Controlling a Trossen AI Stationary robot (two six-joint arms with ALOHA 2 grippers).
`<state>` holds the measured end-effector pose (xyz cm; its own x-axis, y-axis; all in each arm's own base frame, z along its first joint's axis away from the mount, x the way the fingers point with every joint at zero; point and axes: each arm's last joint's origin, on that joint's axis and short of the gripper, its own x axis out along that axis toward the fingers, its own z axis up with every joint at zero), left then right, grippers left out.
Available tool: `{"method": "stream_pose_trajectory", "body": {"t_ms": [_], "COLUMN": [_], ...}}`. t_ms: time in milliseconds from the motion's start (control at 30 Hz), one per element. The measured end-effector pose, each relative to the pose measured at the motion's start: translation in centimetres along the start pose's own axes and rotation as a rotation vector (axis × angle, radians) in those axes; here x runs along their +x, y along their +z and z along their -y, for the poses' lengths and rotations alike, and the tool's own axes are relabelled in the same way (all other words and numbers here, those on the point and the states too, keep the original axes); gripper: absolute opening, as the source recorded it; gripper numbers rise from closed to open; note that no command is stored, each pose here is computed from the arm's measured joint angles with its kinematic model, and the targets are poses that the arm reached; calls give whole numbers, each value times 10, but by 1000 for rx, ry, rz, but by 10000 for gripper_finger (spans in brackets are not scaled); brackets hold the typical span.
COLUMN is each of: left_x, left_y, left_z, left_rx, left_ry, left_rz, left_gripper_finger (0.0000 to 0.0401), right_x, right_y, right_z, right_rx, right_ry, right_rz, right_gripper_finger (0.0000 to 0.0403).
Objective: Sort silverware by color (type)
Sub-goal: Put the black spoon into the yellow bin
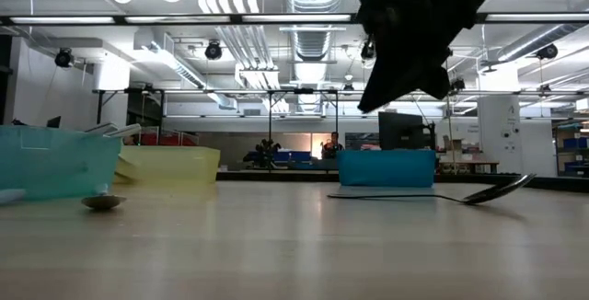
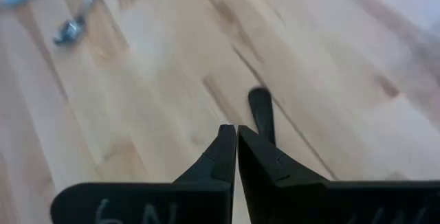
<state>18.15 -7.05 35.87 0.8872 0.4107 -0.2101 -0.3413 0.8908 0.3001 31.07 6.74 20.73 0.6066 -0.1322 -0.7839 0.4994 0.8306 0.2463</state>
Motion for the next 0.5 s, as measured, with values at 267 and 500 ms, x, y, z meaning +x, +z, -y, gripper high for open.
{"method": "stream_pose_trajectory", "body": {"t_ms": [267, 500], "left_x": [15, 51], "left_y": [-2, -11], "left_z": [16, 39], "left_rx": [18, 70], "left_ry": [-7, -149], "left_rz": [-19, -68], "left_gripper_finger": [118, 118], "right_x": [-6, -9], "right_y": [-11, -28], "right_z": [14, 15], "right_rx": [-97, -222], "right_ry": [9, 38], "right_rz": [229, 377], "right_gripper_finger": [8, 8]}}
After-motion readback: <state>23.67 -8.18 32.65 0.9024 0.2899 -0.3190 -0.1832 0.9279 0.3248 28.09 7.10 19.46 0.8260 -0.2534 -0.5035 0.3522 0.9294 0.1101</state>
